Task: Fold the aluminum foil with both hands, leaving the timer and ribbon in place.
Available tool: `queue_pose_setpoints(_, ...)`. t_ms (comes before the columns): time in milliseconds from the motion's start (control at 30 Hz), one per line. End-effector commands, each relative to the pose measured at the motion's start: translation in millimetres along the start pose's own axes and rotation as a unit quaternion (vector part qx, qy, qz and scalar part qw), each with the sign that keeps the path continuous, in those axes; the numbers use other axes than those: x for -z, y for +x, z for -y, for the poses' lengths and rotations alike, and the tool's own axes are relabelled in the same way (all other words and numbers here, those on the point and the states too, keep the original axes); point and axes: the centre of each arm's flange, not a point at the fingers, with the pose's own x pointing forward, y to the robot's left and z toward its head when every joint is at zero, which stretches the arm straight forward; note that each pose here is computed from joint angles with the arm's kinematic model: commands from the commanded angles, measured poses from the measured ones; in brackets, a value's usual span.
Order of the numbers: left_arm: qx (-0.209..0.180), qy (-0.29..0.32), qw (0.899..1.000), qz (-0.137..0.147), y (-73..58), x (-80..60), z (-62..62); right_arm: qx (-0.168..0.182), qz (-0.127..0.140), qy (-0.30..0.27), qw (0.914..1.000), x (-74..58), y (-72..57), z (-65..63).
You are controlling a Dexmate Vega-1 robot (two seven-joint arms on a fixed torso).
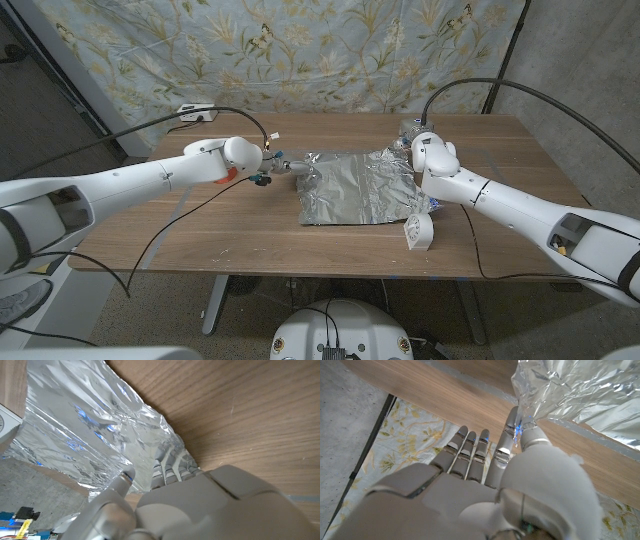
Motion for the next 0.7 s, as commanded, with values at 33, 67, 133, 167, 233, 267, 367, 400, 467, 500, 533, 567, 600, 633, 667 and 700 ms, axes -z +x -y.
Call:
queue_pose_setpoints(33,-0.001,-0.003,1.0,0.005,1.2,1.3,3.2,-0.002,0.01,-0.012,0.9999,-12.4,-3.5,16.6)
queue_pose_setpoints(67,-0.001,-0.003,1.0,0.005,1.5,1.4,3.4,-0.004,0.01,-0.013,0.9998,-13.9,-3.8,18.2)
queue_pose_setpoints(133,0.0,-0.003,1.0,0.006,2.1,1.6,3.9,-0.005,0.011,-0.015,0.9998,-16.5,-4.2,20.9)
queue_pose_setpoints(167,0.0,-0.004,1.0,0.007,2.5,1.5,4.1,-0.006,0.011,-0.015,0.9998,-17.8,-4.3,22.2)
queue_pose_setpoints(233,0.001,-0.004,1.0,0.008,3.2,1.1,4.7,-0.006,0.014,-0.016,0.9998,-20.1,-4.8,24.5)
queue_pose_setpoints(267,0.002,-0.003,1.0,0.01,3.5,0.9,4.9,-0.006,0.014,-0.017,0.9997,-21.0,-4.9,25.5)
queue_pose_setpoints(367,0.002,-0.004,1.0,0.01,4.0,0.6,5.4,-0.009,0.015,-0.018,0.9997,-23.2,-5.0,28.5)
queue_pose_setpoints(400,0.001,-0.004,1.0,0.01,3.9,0.5,5.6,-0.009,0.016,-0.018,0.9997,-24.1,-5.0,29.2)
queue_pose_setpoints(467,0.001,-0.004,1.0,0.009,3.6,0.6,6.1,-0.011,0.018,-0.02,0.9996,-26.0,-5.3,30.8)
queue_pose_setpoints(500,0.001,-0.004,1.0,0.009,3.6,0.8,6.3,-0.013,0.019,-0.02,0.9995,-27.1,-5.5,31.7)
queue_pose_setpoints(533,0.001,-0.005,1.0,0.009,3.4,1.0,6.6,-0.015,0.018,-0.021,0.9995,-28.2,-5.7,32.5)
queue_pose_setpoints(567,0.001,-0.005,1.0,0.01,3.3,1.2,7.1,-0.015,0.019,-0.021,0.9995,-29.3,-6.0,33.3)
queue_pose_setpoints(600,0.0,-0.005,1.0,0.009,3.1,1.3,7.7,-0.017,0.019,-0.022,0.9994,-30.5,-6.2,34.3)
queue_pose_setpoints(633,0.0,-0.006,1.0,0.007,3.1,1.3,8.1,-0.017,0.019,-0.022,0.9994,-31.8,-6.5,35.2)
queue_pose_setpoints(667,0.0,-0.006,1.0,0.008,3.1,1.4,8.2,-0.018,0.02,-0.022,0.9994,-33.0,-6.8,36.3)
queue_pose_setpoints(700,0.001,-0.005,1.0,0.011,3.1,1.5,8.9,-0.018,0.02,-0.022,0.9994,-34.4,-7.2,37.4)
